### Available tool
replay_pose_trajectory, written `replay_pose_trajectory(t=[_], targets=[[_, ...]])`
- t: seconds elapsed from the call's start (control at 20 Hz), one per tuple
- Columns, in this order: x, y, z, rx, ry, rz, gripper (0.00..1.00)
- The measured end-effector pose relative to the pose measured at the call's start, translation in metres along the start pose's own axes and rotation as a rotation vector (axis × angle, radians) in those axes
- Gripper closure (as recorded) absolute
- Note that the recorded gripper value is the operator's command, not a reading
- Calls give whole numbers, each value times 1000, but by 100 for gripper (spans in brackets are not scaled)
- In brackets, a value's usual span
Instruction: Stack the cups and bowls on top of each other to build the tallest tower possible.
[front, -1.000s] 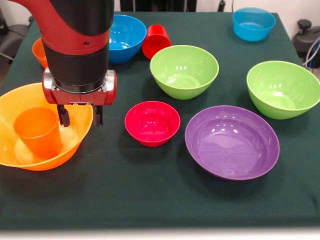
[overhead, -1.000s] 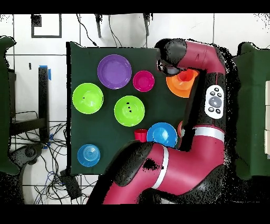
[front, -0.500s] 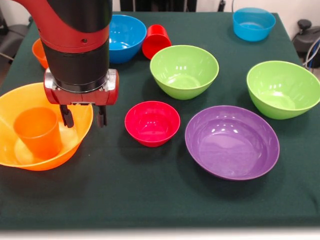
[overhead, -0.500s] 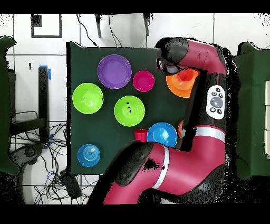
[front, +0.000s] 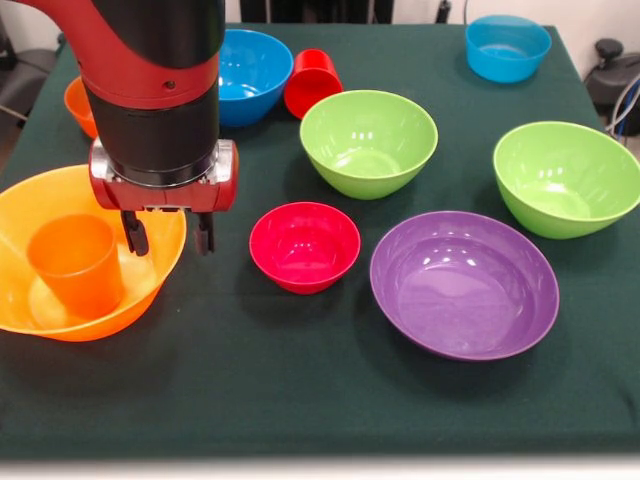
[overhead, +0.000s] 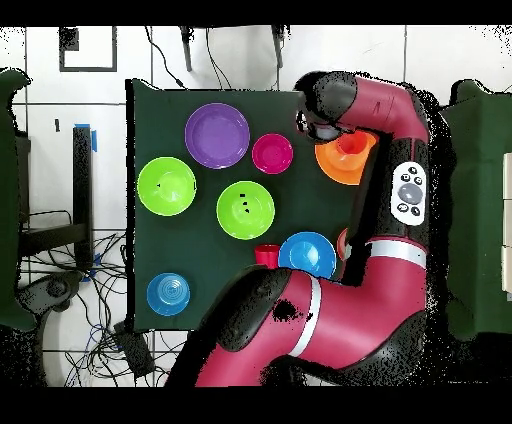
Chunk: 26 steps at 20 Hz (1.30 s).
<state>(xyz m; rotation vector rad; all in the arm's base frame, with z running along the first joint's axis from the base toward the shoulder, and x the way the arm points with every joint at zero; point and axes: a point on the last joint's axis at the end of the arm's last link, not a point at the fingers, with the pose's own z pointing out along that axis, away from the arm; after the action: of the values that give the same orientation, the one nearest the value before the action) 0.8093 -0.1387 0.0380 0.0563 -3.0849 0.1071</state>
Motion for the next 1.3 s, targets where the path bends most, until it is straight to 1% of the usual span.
replay_pose_trajectory(t=[0.25,0.9,1.3], targets=[[2,-1,3,2,6,1,0],[11,4,31,-10,43,-2,0],[15,4,41,-9,56,-2,0]])
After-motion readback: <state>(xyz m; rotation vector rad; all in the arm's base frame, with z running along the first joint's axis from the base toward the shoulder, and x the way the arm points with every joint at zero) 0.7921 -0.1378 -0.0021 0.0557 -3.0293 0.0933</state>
